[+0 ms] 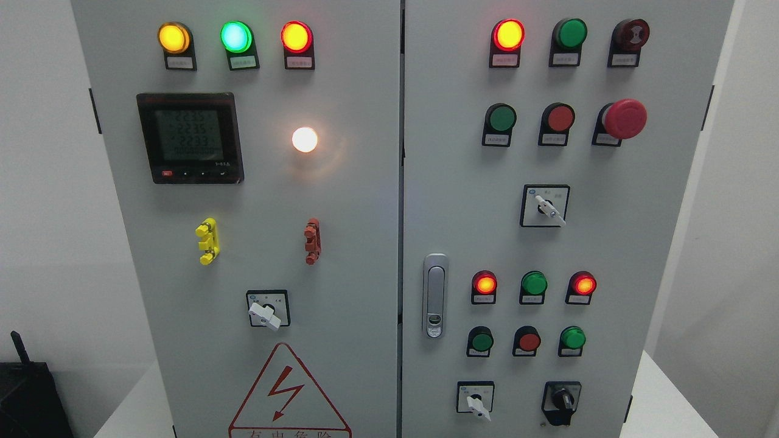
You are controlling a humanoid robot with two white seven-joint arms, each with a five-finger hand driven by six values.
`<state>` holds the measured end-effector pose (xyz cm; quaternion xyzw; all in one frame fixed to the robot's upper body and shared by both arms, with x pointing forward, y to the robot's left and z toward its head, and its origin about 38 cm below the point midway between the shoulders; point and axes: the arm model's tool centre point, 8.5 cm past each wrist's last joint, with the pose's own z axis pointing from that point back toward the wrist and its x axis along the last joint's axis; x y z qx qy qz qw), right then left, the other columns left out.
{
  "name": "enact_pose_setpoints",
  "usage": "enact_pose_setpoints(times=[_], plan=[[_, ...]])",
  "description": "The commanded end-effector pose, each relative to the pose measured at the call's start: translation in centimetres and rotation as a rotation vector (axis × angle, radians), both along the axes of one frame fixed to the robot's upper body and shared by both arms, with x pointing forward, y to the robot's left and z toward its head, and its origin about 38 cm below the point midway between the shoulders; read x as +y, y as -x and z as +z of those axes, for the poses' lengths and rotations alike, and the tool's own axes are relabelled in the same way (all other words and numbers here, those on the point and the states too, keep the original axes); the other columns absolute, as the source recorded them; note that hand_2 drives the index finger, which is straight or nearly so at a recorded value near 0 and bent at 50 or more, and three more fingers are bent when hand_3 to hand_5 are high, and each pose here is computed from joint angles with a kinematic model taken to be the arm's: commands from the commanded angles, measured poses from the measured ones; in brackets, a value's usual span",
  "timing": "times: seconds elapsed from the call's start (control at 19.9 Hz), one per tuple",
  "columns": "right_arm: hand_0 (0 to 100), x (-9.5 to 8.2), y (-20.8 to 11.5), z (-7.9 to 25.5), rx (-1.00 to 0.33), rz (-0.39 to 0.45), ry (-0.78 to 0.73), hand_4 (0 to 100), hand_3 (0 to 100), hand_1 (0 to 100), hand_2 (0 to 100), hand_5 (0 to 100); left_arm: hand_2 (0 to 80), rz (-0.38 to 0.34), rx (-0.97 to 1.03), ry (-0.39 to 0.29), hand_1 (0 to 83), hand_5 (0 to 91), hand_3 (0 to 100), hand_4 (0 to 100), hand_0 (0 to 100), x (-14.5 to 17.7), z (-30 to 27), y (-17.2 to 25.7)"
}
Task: Trip black knob to open circuit
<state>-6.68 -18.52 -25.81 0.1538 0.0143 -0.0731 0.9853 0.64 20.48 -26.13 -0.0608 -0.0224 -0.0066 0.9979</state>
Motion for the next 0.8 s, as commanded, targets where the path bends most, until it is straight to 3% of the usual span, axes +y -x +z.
enact_pose_setpoints(times=[0.0,0.75], plan=[[0,-0.04,-0.15,0.07,-0.007,-0.027,-0.026,0,0,0,0,0,0.0,-0.001,-0.016,-0.002,38.9,0.0,0,0,12,0.04,-0.04,-0.55],[0,-0.06,-0.20,0.04,-0.009,-0.010,-0.020,0,0,0,0,0,0.0,0.001,-0.016,-0.002,38.9,0.0,0,0,12,0.04,-0.04,-0.56]])
